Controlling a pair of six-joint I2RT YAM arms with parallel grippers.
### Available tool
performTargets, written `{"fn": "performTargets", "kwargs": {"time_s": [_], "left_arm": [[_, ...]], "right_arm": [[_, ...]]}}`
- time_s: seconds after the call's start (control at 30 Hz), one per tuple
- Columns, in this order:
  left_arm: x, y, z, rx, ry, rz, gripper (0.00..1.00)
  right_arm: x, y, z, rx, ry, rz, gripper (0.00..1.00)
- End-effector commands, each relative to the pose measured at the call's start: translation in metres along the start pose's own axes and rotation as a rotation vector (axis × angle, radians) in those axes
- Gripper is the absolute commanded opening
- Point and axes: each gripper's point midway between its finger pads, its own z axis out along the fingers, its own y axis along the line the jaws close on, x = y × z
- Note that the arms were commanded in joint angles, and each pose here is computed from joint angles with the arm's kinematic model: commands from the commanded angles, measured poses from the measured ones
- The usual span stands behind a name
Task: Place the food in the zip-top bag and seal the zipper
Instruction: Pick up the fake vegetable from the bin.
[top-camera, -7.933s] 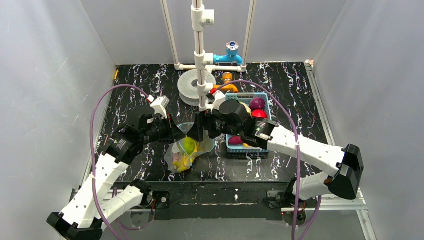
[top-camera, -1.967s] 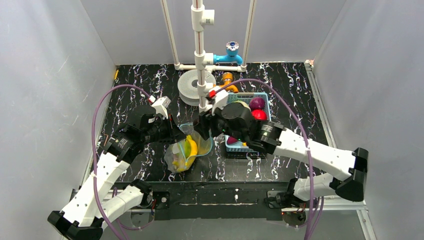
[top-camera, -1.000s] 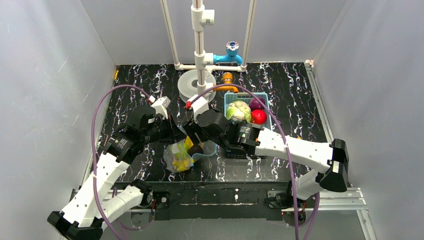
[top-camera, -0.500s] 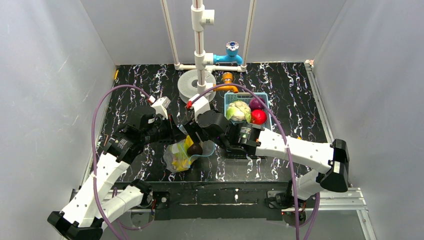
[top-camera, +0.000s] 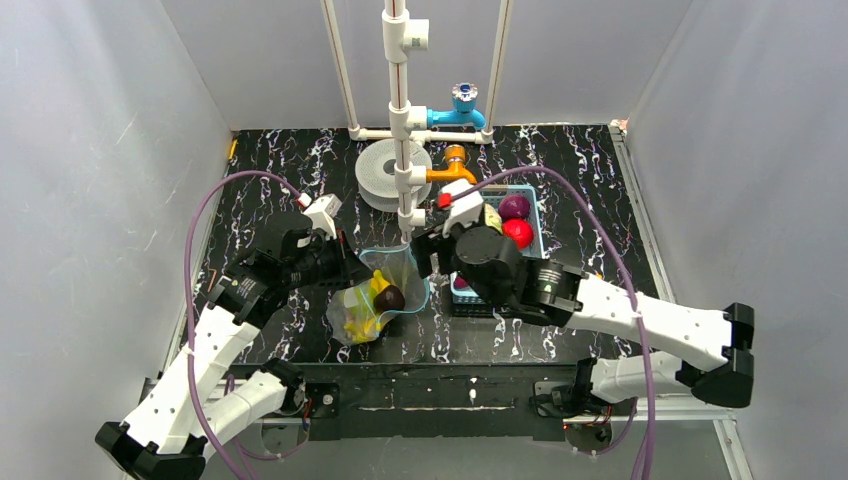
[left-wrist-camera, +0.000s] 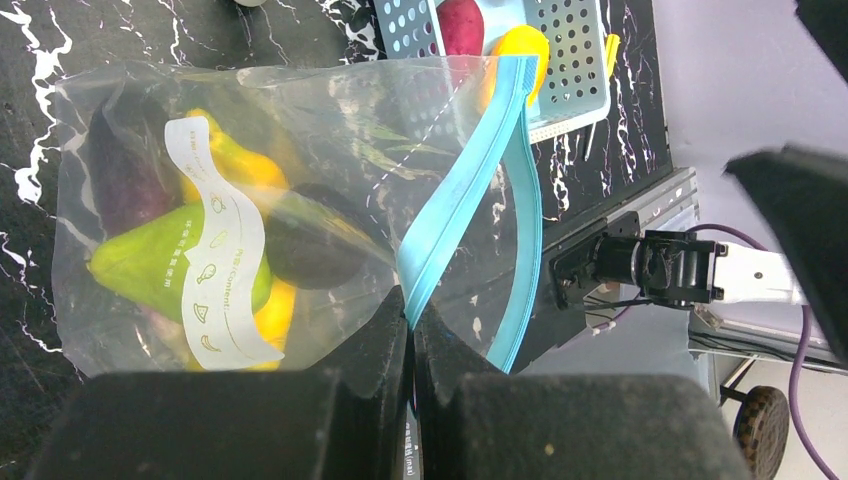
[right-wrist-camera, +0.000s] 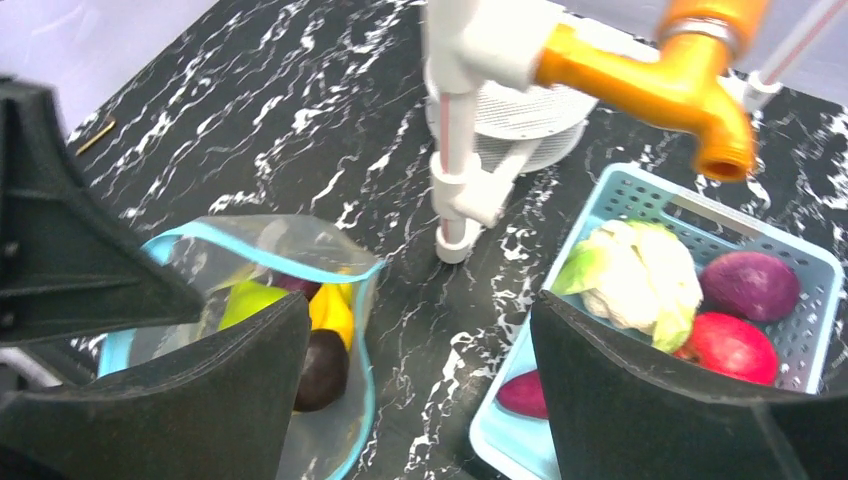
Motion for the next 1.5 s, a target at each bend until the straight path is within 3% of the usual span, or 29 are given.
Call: {"fn": "performTargets", "kwargs": {"time_s": [0.0, 0.33, 0.43, 0.63, 0.73, 0.83, 1.47], "left_arm": [[0.003, -0.004, -0.001, 0.025, 0.007, 0.001, 0.0], [0.003, -0.003, 0.0, 0.023, 0.008, -0.001, 0.0], [0.003, -0.003, 0.001, 0.024, 0.011, -0.002, 0.0], [0.004, -0.004, 0.0, 0.027, 0.011, -0.002, 0.0], [0.004, -0.003, 0.0, 0.025, 0.009, -0.001, 0.0], [0.004, -0.003, -0.001, 0.022, 0.009, 0.0, 0.0], [0.004, -0.002, 0.003, 0.02, 0.015, 0.002, 0.0]], "right_arm": [[-0.017, -0.044, -0.007, 0.134, -0.093, 0.19, 0.87], [0.052, -0.134, -0.006, 0.281, -0.005, 0.632, 0.98], [0.092, -0.159, 0.0, 0.34, 0.099, 0.784, 0.98], [0.164, -0.159, 0.018, 0.338, 0.418, 1.017, 0.97], [0.188, -0.149, 0.025, 0.337, 0.592, 1.035, 0.96], [0.197, -0.144, 0.031, 0.332, 0.677, 1.028, 0.95], [0.194, -0.141, 0.053, 0.348, 0.774, 0.975, 0.9]]}}
